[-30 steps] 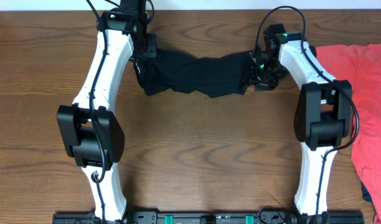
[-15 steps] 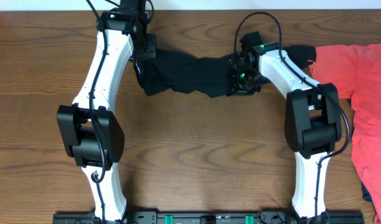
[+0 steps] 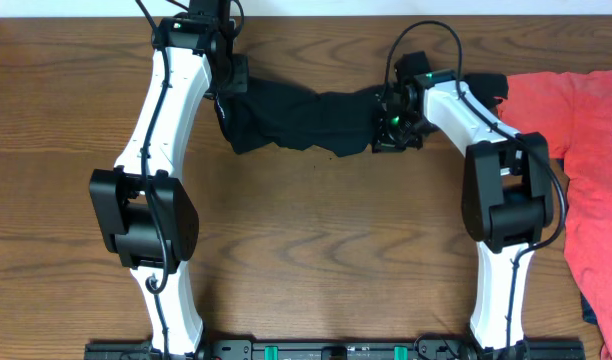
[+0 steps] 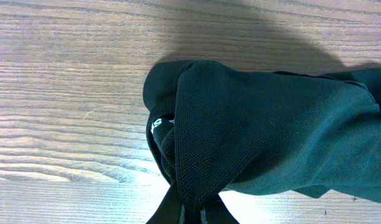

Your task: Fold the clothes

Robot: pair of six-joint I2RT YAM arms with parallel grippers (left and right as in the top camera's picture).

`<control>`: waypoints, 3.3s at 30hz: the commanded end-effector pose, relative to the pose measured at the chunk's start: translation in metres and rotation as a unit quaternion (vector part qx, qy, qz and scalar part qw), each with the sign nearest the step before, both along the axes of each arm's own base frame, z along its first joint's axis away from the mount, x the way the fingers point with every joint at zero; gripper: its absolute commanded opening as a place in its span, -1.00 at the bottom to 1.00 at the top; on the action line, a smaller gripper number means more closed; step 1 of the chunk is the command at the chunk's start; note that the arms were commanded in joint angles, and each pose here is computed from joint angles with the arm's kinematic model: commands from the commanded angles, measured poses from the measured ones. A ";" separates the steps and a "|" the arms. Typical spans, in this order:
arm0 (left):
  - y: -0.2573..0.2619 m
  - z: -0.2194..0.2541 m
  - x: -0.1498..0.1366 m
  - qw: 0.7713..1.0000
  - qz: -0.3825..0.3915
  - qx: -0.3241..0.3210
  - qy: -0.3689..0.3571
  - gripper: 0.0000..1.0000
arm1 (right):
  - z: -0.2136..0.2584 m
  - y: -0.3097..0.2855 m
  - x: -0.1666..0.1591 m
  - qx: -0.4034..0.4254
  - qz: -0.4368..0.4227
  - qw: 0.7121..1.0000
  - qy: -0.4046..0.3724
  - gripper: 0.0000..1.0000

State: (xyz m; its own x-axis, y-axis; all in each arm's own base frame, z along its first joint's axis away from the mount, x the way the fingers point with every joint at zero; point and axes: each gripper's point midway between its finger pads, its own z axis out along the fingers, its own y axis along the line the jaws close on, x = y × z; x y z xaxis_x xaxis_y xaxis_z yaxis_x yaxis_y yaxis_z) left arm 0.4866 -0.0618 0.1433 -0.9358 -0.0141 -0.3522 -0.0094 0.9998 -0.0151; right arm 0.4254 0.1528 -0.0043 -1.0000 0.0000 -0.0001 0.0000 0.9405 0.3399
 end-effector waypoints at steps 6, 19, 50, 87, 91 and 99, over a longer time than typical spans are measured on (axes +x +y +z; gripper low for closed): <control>0.003 0.007 0.001 1.000 0.001 0.001 -0.008 -0.88 | -0.009 -0.031 0.031 -0.086 -0.018 0.996 -0.024 0.62; 0.003 0.007 0.001 1.000 0.001 0.001 -0.008 -0.88 | -0.006 -0.015 0.038 -0.080 -0.002 0.996 -0.046 -0.23; 0.003 0.031 -0.006 1.000 0.007 -0.005 -0.027 -0.88 | 0.308 -0.127 0.040 -0.131 -0.099 0.938 -0.306 -0.98; 0.029 0.315 -0.192 0.936 -0.007 -0.036 -0.350 -0.88 | 0.482 -0.187 -0.029 -0.144 -0.194 0.847 -0.474 -0.98; 0.031 0.328 -0.215 0.927 -0.009 -0.042 -0.373 -0.88 | 0.497 -0.191 -0.044 -0.153 -0.206 0.833 -0.490 -0.98; 0.031 0.325 -0.215 0.930 0.000 -0.051 -0.365 -0.88 | 0.489 -0.194 -0.050 -0.150 -0.223 0.841 -0.470 -0.98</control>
